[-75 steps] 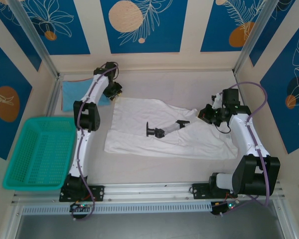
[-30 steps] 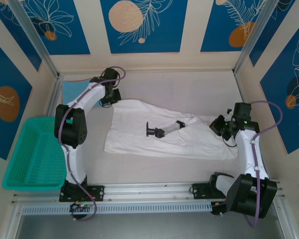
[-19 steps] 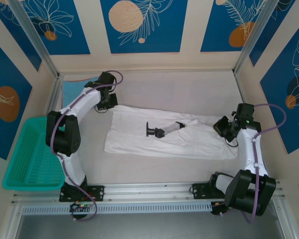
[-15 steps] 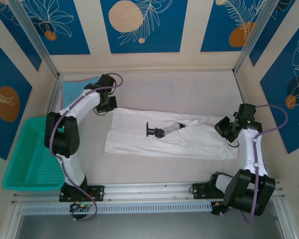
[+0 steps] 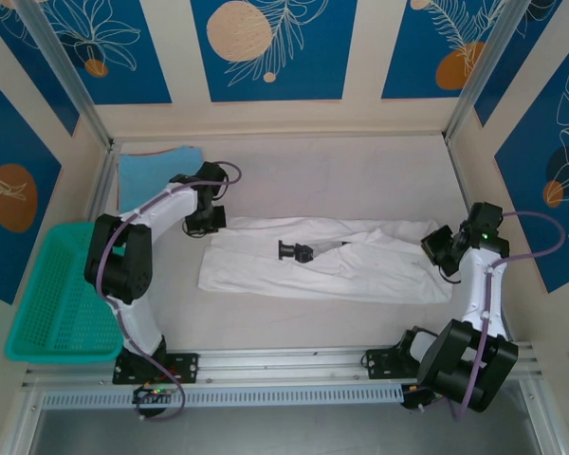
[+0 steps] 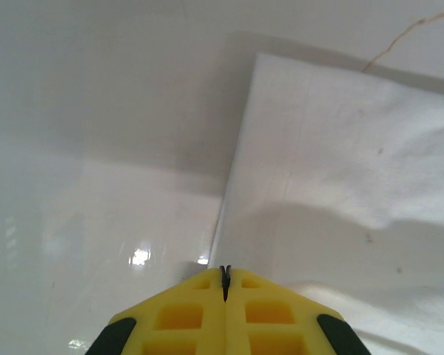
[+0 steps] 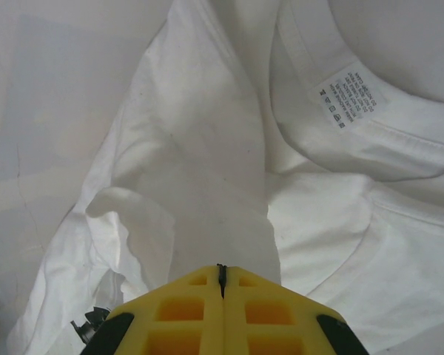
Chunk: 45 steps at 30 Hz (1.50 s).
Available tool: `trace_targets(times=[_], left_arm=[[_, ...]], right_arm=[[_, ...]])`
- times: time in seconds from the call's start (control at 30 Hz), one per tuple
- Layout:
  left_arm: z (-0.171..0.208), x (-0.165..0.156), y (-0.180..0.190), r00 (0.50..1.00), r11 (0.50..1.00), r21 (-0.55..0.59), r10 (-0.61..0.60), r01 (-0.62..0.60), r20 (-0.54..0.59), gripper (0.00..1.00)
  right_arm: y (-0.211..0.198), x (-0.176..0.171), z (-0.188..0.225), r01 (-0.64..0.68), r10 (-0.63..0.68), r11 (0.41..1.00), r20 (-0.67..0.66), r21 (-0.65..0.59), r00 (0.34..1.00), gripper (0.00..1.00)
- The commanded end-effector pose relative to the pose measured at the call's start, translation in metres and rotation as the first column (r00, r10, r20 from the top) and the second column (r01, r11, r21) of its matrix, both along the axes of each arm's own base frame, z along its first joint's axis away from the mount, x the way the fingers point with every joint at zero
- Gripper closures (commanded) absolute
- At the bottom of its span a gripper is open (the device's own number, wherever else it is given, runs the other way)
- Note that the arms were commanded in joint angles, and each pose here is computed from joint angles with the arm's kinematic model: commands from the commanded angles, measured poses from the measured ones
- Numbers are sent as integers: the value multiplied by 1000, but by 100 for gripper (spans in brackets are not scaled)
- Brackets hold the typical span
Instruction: Fold and stack the t-shirts
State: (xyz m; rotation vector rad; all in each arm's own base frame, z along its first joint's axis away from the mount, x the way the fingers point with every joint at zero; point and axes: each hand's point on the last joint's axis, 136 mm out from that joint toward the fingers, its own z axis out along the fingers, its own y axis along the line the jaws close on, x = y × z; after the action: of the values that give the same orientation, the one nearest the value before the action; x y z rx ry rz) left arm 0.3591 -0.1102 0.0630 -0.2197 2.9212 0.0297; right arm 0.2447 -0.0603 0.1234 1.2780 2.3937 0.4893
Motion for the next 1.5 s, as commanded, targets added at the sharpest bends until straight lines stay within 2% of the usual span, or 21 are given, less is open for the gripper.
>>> trace_targets(times=[0.0, 0.03, 0.1, 0.17, 0.23, 0.37, 0.47, 0.53, 0.6, 0.67, 0.7, 0.8, 0.9, 1.0, 1.1, 1.3, 1.47], left_arm=[[7, -14, 12, 999, 998, 52, 37, -37, -3, 94], [6, -16, 19, 999, 995, 81, 52, -52, -8, 90], [7, -17, 28, 997, 989, 127, 83, -81, -7, 92], [8, -18, 35, 994, 982, 154, 111, -110, -3, 88], [15, -20, 45, 988, 967, 201, 154, -154, 18, 65], [48, -9, 63, 972, 932, 281, 205, -231, 119, 45], [70, 6, 63, 963, 928, 283, 196, -242, 183, 38], [77, 22, 48, 968, 953, 229, 154, -198, 196, 38], [74, 39, 14, 980, 991, 112, 52, -75, 191, 47], [72, 52, -21, 981, 999, 14, -49, 47, 187, 53], [70, 58, -41, 978, 993, -28, -106, 113, 180, 56], [54, 66, -77, 970, 974, -60, -210, 218, 122, 64], [30, 74, -98, 967, 964, -89, -246, 252, 67, 65], [5, 79, -104, 973, 968, -100, -230, 229, -1, 67], [-16, 84, -96, 980, 980, -48, -197, 195, -31, 67], [-53, 92, -52, 990, 992, 100, -67, 79, -122, 66], [-65, 90, -10, 985, 970, 244, 44, -2, -169, 67]], right_arm=[[5, -11, -7, -4, 4, 1000, -21, 23, 1000, 100], [7, -13, -7, -8, 9, 1000, -21, 24, 1000, 100], [11, -15, -7, -19, 19, 999, -13, 34, 1000, 100], [10, -18, -5, -15, 15, 1000, -13, 25, 1000, 82], [5, -23, -5, 18, -17, 1000, -43, 3, 999, 67], [-9, -24, 11, 72, -75, 995, -57, -64, 996, 56], [-23, -29, 21, 145, -155, 982, -75, -122, 985, 51], [-25, -25, 24, 156, -165, 980, -69, -121, 984, 51], [-18, -10, 23, 120, -124, 989, -38, -85, 992, 52], [-8, 9, 15, 61, -62, 997, -25, -44, 998, 54], [2, 19, 10, 14, -14, 1000, -33, -19, 999, 59], [12, 36, -17, -49, 48, 999, -142, -6, 989, 73], [2, 56, -40, -47, 40, 998, -192, -33, 981, 82], [-10, 75, -57, -14, 6, 999, -224, -36, 974, 83], [-19, 96, -74, -6, -4, 999, -276, -35, 961, 84], [-50, 131, -90, 36, -49, 998, -321, -46, 946, 83], [-71, 148, -104, 67, -77, 997, -394, -40, 916, 79]])
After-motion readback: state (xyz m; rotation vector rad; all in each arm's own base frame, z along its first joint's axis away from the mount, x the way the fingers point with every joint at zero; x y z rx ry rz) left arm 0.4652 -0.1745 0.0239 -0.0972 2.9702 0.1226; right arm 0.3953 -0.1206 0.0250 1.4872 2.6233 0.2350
